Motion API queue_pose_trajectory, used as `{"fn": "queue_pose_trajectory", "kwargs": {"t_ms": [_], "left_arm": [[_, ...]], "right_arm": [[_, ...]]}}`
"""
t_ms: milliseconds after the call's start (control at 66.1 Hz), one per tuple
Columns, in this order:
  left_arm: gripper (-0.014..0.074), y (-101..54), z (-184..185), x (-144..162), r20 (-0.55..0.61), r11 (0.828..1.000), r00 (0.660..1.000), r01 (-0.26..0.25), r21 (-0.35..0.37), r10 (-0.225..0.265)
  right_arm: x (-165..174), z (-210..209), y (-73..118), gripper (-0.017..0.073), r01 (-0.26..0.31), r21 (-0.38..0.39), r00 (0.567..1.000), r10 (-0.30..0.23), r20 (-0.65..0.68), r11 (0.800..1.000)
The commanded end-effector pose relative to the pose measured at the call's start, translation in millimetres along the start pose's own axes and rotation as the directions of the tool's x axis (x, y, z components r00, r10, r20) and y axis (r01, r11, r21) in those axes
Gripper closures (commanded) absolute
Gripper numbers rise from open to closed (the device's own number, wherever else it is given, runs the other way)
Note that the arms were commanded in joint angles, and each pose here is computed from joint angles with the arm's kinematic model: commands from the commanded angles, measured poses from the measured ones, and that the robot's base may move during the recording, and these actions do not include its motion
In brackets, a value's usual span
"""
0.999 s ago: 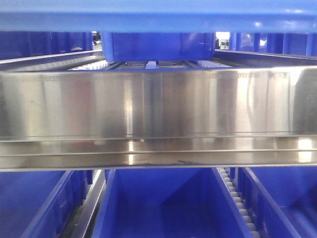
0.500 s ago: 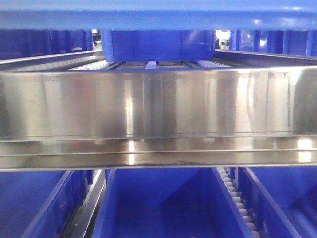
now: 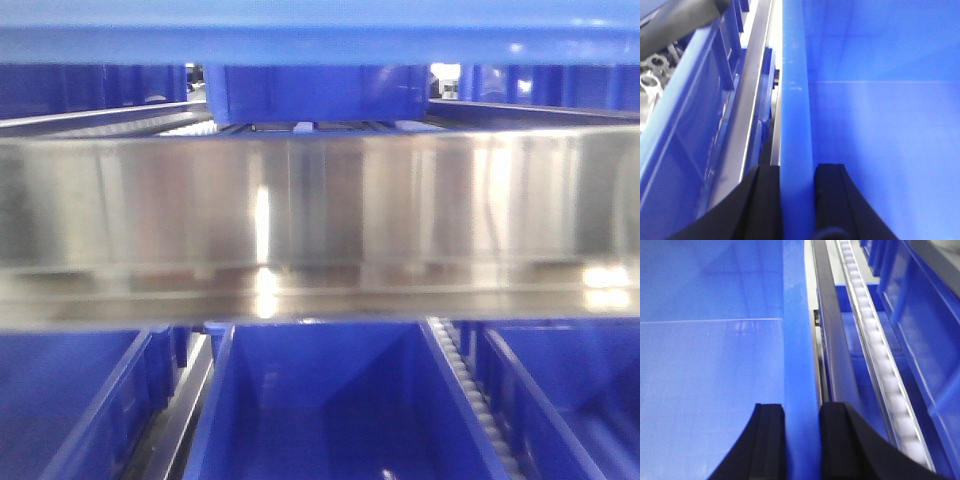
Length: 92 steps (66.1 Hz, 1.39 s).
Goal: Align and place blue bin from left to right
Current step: 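Hold the bin in both grippers while the base backs away and turns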
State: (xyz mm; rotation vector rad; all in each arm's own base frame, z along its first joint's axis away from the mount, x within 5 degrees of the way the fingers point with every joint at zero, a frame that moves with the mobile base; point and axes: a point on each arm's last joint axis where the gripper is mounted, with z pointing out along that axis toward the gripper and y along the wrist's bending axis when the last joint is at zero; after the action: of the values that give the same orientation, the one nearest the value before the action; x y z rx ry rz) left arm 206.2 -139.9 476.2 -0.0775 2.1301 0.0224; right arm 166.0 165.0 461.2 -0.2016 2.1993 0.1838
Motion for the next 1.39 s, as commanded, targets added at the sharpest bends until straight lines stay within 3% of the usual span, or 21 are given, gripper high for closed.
{"fn": "queue_pose_trajectory", "kwargs": {"t_ms": [0, 1378], "left_arm": [[0.0704, -10.7, -7.9, -7.9, 0.083, 0.991, 0.996, 0.003, 0.131, -0.014], [0.0704, -10.7, -7.9, -7.9, 0.083, 0.991, 0.996, 0.003, 0.131, -0.014]], "right_arm": [[-10.7, -7.5, 8.7, 0.0629, 0.002, -0.113, 0.993, 0.011, 0.115, 0.994], [-10.7, -7.5, 8.7, 0.0629, 0.002, -0.113, 0.993, 0.011, 0.115, 0.994]]}}
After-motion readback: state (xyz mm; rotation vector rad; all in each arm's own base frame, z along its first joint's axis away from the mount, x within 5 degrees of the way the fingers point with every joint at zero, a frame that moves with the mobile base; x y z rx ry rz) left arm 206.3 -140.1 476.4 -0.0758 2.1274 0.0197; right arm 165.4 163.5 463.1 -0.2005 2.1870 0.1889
